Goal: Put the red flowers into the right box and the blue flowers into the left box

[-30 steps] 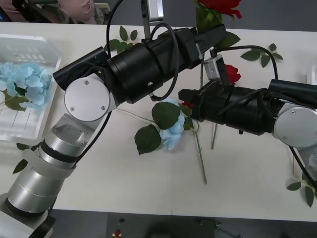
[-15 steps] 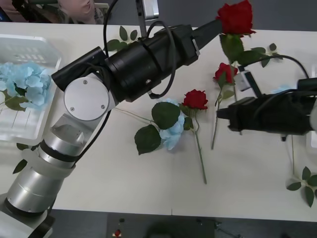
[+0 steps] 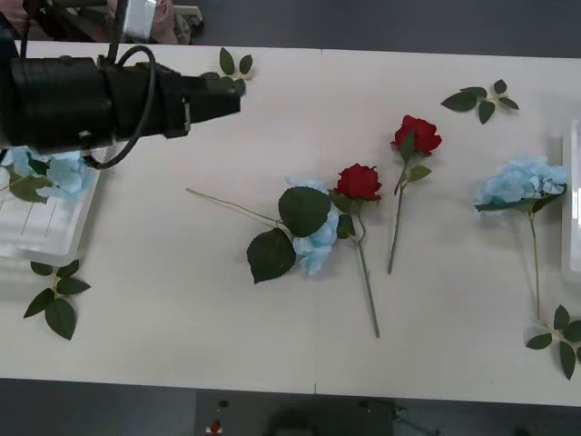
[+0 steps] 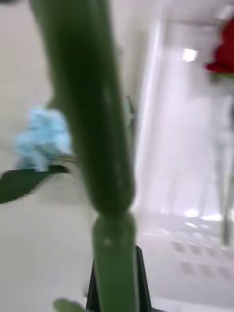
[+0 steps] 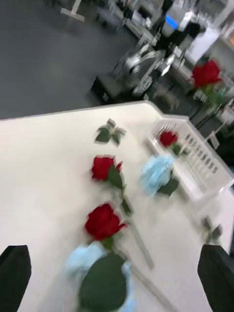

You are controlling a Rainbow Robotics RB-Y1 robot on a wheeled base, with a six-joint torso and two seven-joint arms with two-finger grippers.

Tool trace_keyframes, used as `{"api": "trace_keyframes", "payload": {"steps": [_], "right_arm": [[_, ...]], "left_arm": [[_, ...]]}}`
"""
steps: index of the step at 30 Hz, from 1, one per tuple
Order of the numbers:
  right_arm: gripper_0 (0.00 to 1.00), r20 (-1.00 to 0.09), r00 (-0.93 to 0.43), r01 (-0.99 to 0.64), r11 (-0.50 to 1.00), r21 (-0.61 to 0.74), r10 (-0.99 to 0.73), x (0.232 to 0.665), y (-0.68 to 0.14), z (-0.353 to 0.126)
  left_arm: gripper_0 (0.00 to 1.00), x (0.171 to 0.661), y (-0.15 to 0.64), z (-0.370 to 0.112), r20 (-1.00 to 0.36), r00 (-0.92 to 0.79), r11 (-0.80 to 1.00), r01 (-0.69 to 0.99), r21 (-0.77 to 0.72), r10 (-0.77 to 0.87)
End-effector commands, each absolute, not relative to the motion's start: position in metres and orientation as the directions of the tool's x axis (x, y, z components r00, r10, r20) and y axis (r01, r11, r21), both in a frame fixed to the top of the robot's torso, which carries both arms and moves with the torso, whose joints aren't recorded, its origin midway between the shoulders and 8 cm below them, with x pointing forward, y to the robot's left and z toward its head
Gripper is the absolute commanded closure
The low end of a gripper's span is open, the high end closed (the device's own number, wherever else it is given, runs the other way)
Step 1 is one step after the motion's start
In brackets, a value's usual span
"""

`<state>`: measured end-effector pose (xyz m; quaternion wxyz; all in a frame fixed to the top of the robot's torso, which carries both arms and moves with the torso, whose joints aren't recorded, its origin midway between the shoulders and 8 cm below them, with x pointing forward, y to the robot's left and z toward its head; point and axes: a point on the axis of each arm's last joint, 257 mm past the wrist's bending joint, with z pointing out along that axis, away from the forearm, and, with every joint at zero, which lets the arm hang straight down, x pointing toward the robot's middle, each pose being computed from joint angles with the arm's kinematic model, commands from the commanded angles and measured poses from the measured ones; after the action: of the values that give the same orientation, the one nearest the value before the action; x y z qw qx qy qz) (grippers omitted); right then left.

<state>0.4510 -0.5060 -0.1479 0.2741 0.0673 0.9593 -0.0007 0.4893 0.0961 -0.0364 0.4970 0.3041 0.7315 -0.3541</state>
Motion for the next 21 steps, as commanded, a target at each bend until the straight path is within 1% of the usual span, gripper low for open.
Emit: {"api": "trace_keyframes", "payload": {"steps": [1,3,5,11,15,21], "right_arm": [[1.0,-0.524,-0.838,0.224,0.972,-0.07,0.155,0.448,-0.558,-0.146],[1.0,-0.534,-0.835,0.259,0.952,-0.165,0.135,0.448,-0.585,-0.154],[1.0,-0.548,-0.828,0.282,0.933,-0.222,0.12,0.451,-0.6,-0.163],[1.0,-0.596,-0.789,0.358,0.899,-0.251,0.148,0.464,-0.624,-0.203],[1.0,-0.588,-0.789,0.397,0.878,-0.267,0.178,0.464,-0.637,-0.215],[1.0,-0.602,-0.78,0.414,0.862,-0.293,0.171,0.476,-0.65,-0.226]], "left_arm": [[0.0,0.481,0.078,-0.06,-0.927,-0.232,0.504,0.862,-0.054,0.296],[0.0,0.485,0.078,-0.09,-0.89,-0.2,0.469,0.883,0.018,0.409],[0.0,0.49,0.075,-0.108,-0.867,-0.161,0.437,0.897,0.071,0.471],[0.0,0.509,0.057,-0.154,-0.802,-0.035,0.341,0.915,0.214,0.596],[0.0,0.517,0.052,-0.178,-0.709,0.089,0.225,0.915,0.336,0.699],[0.0,0.527,0.039,-0.205,-0.617,0.218,0.106,0.889,0.445,0.756]]}}
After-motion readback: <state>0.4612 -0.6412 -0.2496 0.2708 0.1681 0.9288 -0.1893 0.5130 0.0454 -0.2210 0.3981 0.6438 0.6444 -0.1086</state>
